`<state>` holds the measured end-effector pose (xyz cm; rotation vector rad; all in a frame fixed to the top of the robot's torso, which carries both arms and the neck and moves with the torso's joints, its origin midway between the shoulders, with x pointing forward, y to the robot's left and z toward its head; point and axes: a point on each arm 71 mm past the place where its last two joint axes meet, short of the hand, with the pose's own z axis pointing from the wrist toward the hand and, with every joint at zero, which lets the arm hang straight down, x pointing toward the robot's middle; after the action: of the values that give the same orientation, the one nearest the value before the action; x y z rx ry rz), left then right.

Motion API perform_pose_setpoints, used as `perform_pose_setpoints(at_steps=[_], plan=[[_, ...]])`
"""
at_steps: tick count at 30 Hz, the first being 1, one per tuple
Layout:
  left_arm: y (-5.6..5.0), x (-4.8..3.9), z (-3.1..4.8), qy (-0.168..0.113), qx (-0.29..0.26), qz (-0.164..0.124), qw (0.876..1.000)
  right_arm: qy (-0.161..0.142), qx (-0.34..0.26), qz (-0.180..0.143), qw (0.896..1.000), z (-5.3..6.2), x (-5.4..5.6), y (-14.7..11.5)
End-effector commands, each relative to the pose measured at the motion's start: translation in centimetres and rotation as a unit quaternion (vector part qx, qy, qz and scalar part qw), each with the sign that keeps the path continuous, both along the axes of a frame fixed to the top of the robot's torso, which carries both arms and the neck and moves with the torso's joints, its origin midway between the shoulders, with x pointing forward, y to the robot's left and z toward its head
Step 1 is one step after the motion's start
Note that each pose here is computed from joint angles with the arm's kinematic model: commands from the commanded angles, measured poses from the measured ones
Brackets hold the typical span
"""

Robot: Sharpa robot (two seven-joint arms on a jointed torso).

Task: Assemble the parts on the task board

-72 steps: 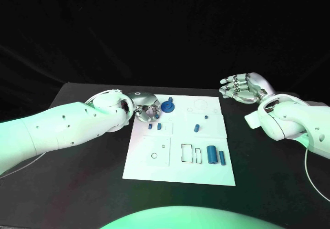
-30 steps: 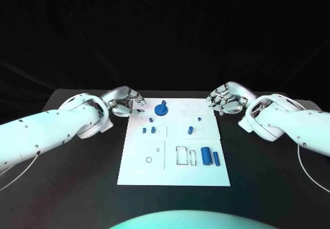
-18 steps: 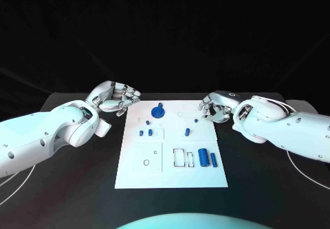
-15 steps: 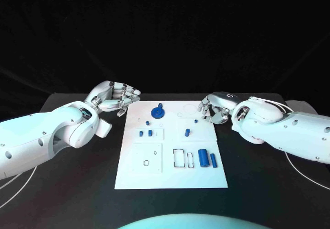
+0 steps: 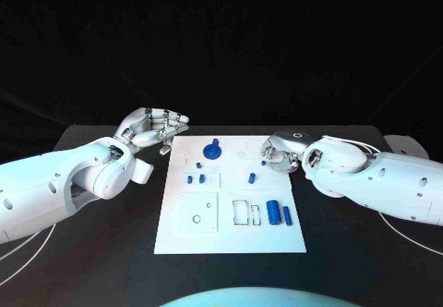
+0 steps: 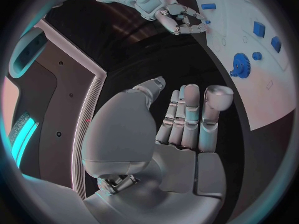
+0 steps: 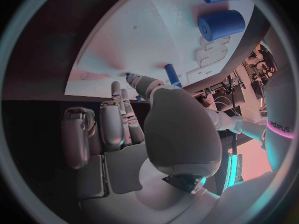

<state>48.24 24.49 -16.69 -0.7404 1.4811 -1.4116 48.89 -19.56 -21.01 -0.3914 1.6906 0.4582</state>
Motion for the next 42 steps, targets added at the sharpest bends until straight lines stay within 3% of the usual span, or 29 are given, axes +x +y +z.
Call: perform_pose_setpoints(at_steps=[1, 17, 30, 42], plan=[[-0.1, -0.07, 0.13, 0.003, -0.017, -0.004, 1.0, 0.008, -0.028, 0.004, 1.0, -0.5, -0.1, 0.1], [-0.1, -0.04, 0.05, 0.009, -0.017, -0.003, 1.0, 0.007, -0.024, 0.014, 1.0, -0.9, -0.1, 1.5], [-0.2, -0.12, 0.02, 0.012, -0.016, -0.004, 1.0, 0.015, -0.066, 0.009, 0.998, -1.8, 0.1, 1.6], [-0.2, -0.18, 0.0, 0.016, -0.015, -0.004, 1.0, -0.02, -0.103, 0.006, 0.994, -1.8, -0.2, 1.9]])
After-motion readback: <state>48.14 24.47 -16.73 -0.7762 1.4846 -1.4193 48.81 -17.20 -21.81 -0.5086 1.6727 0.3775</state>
